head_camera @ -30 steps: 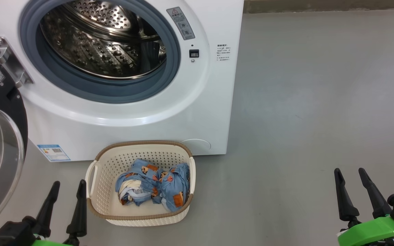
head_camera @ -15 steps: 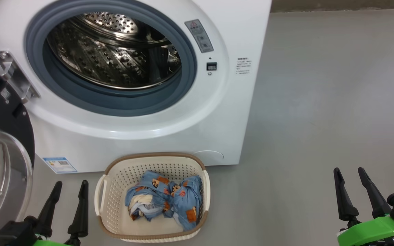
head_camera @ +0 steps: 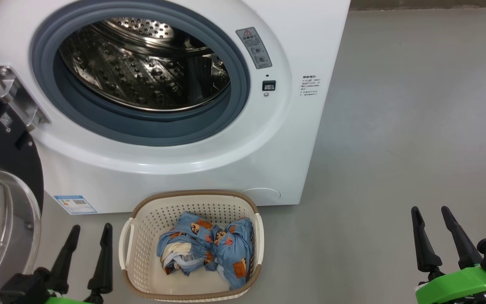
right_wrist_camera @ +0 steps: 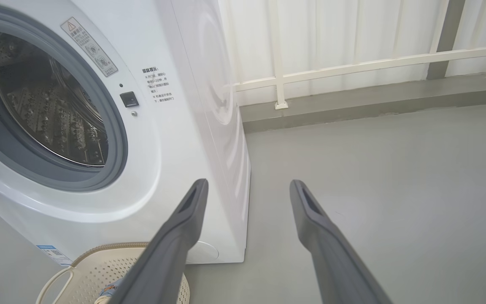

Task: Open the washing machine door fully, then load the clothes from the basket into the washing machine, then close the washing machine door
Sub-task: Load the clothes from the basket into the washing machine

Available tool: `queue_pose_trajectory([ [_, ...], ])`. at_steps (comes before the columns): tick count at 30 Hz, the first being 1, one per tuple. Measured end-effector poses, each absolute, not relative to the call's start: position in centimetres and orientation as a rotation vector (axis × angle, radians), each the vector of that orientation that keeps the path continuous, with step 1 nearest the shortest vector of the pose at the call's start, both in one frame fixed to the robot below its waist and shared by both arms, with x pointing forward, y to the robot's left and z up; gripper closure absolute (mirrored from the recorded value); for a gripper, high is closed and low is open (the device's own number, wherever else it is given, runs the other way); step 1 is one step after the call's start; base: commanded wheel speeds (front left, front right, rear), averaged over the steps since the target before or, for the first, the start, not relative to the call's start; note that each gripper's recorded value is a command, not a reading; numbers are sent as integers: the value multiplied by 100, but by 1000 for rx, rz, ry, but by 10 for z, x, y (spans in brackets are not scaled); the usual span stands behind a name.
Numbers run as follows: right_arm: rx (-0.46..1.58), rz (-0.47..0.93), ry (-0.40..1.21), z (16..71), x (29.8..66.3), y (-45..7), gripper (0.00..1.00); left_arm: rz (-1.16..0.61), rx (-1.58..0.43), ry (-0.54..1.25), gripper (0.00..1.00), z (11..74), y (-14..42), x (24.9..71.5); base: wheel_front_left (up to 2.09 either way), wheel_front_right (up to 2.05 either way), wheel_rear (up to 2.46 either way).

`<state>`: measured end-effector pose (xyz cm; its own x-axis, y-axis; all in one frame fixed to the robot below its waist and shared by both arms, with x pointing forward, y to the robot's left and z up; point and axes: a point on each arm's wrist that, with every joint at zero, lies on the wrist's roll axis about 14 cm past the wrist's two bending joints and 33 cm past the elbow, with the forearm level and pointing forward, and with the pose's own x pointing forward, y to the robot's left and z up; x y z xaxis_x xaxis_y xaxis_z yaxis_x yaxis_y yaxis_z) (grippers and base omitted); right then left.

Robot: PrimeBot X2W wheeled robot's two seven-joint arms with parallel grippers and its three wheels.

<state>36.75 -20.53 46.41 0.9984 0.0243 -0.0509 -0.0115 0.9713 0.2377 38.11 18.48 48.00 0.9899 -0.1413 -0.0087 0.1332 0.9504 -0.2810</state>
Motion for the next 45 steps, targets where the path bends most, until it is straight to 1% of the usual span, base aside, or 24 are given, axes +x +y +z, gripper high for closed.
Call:
queue_pose_trajectory([
  [8, 250, 16, 69, 458, 370, -202, 0, -123, -322, 109, 0, 453, 175, 379, 0, 0, 0],
  [13, 268, 13, 76, 454, 380, -197, 0, -134, -313, 203, 0, 423, 164, 381, 0, 0, 0],
  [18, 274, 9, 77, 451, 394, -196, 0, -146, -308, 269, 0, 401, 156, 394, 0, 0, 0],
  [26, 283, -4, 93, 438, 418, -194, 0, -213, -269, 384, 0, 363, 136, 417, 0, 0, 0],
  [33, 292, -24, 132, 418, 430, -194, 0, -255, -217, 510, 0, 321, 128, 431, 0, 0, 0],
  [45, 273, -34, 159, 394, 458, -198, 0, -305, -116, 702, 0, 250, 130, 453, 0, 0, 0],
])
